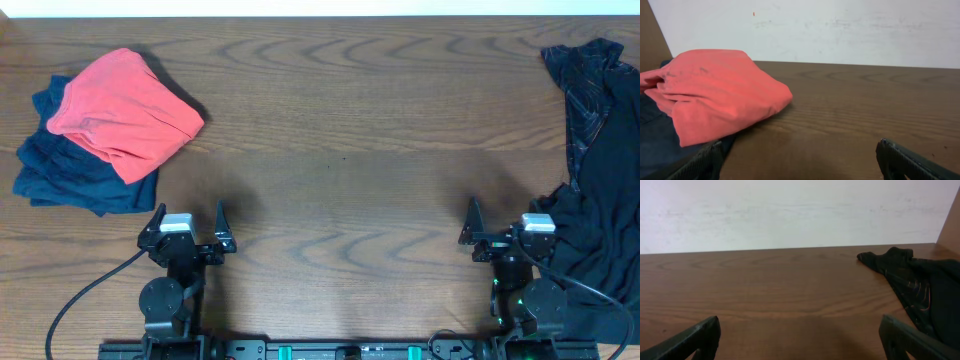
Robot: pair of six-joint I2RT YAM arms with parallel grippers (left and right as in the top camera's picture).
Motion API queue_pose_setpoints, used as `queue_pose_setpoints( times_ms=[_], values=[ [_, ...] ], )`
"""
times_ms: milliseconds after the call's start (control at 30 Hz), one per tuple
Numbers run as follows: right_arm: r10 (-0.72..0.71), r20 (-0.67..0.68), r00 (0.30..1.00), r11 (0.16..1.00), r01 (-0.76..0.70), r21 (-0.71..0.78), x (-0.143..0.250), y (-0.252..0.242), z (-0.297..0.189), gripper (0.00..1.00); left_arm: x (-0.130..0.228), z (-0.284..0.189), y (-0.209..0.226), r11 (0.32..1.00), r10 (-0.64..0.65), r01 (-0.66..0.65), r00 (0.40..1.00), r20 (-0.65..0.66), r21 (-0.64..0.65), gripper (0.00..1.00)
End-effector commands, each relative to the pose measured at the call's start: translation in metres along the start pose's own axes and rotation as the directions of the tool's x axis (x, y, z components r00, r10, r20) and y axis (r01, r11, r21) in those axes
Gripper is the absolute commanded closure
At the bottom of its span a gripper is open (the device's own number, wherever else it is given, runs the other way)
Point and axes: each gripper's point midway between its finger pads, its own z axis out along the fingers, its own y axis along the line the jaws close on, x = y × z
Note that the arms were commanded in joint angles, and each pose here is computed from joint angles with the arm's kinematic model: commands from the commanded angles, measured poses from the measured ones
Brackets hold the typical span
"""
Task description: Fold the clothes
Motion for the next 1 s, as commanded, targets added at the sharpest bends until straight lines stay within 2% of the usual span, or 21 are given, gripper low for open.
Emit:
queue_pose_setpoints(
  times_ms=[0, 367, 567, 667, 967],
  values=[
    [-0.012, -0.001, 1.0, 1.0, 0.012, -0.012, 0.001, 0.002, 0.0, 0.01, 0.015, 0.002, 0.0, 1.0, 0.008, -0.008, 0.999, -0.033, 0.004, 0.02],
    [-0.012, -0.001, 1.0, 1.0, 0.012, -0.007, 0.001, 0.002, 0.0, 0.01, 0.015, 0.002, 0.0, 1.0, -0.004, 0.004, 0.999, -0.034, 0.005, 0.02],
    [-0.016, -0.036, 0.999, 0.995, 0.019, 0.098, 0.004, -0.016, 0.0, 0.01, 0.012, 0.001, -0.003, 0.975, -0.223, 0.224, 0.974, -0.037, 0.011, 0.02],
    [-0.021, -0.088, 0.996, 0.984, 0.036, 0.175, 0.002, -0.029, -0.002, 0.01, 0.006, 0.0, -0.011, 0.965, -0.253, 0.256, 0.966, -0.052, 0.057, 0.02],
    [0.056, -0.348, 0.936, 0.922, 0.085, 0.378, 0.008, -0.06, 0.002, 0.01, 0.006, -0.006, -0.015, 0.962, -0.261, 0.272, 0.914, -0.312, -0.009, 0.02]
  ],
)
